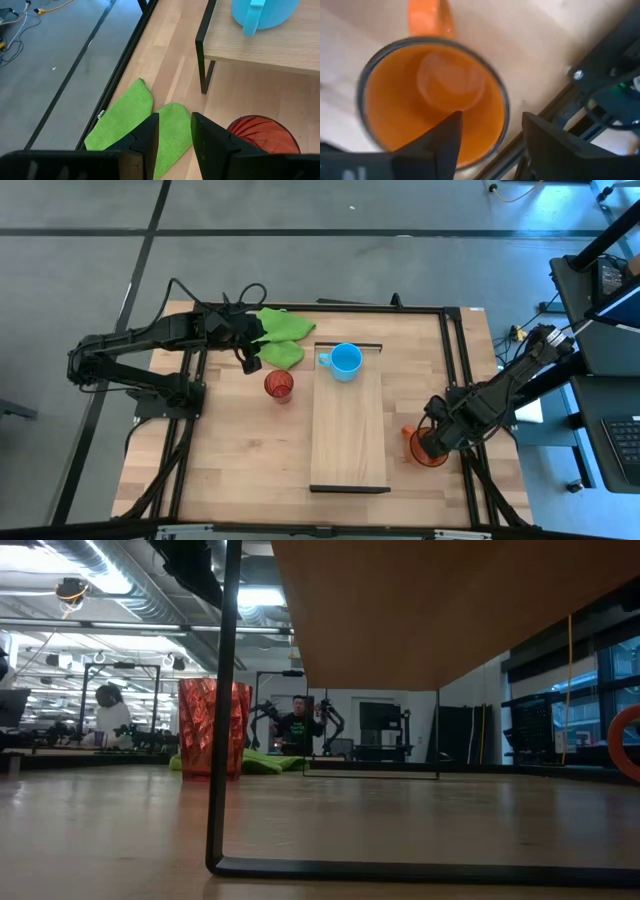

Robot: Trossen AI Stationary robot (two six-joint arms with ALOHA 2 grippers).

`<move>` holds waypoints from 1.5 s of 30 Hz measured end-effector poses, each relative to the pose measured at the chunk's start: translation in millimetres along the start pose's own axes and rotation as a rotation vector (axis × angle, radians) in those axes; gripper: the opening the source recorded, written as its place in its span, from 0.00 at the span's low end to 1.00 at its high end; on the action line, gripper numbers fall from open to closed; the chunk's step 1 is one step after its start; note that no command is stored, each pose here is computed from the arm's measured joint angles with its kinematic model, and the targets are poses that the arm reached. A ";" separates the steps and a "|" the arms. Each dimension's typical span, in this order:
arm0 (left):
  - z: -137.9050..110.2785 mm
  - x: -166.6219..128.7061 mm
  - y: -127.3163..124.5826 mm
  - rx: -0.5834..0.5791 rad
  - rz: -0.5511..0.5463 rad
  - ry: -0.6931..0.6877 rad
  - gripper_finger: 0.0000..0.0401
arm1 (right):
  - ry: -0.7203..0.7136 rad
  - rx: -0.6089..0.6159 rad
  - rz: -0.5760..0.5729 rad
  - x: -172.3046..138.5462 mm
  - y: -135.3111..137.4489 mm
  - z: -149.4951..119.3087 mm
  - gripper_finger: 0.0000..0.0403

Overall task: Stack small to large cups/mugs on shelf
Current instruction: Put the orange mug on the shelf

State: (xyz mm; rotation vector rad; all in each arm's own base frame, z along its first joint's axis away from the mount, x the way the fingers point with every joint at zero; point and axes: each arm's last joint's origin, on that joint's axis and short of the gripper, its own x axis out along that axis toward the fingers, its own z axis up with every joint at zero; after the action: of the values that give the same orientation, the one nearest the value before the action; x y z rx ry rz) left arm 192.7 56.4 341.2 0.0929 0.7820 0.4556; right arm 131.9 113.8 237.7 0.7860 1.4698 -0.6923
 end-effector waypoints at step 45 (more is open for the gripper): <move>0.1 0.0 0.1 -0.011 0.000 -0.001 0.27 | -0.127 -0.218 0.257 -122.1 4.8 35.6 0.06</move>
State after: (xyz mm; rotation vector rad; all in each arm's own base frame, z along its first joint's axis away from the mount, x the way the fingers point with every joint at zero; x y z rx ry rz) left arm 192.7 56.5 341.2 0.0826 0.7788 0.4603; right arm 156.4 80.1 357.9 0.7322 1.2763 -0.3731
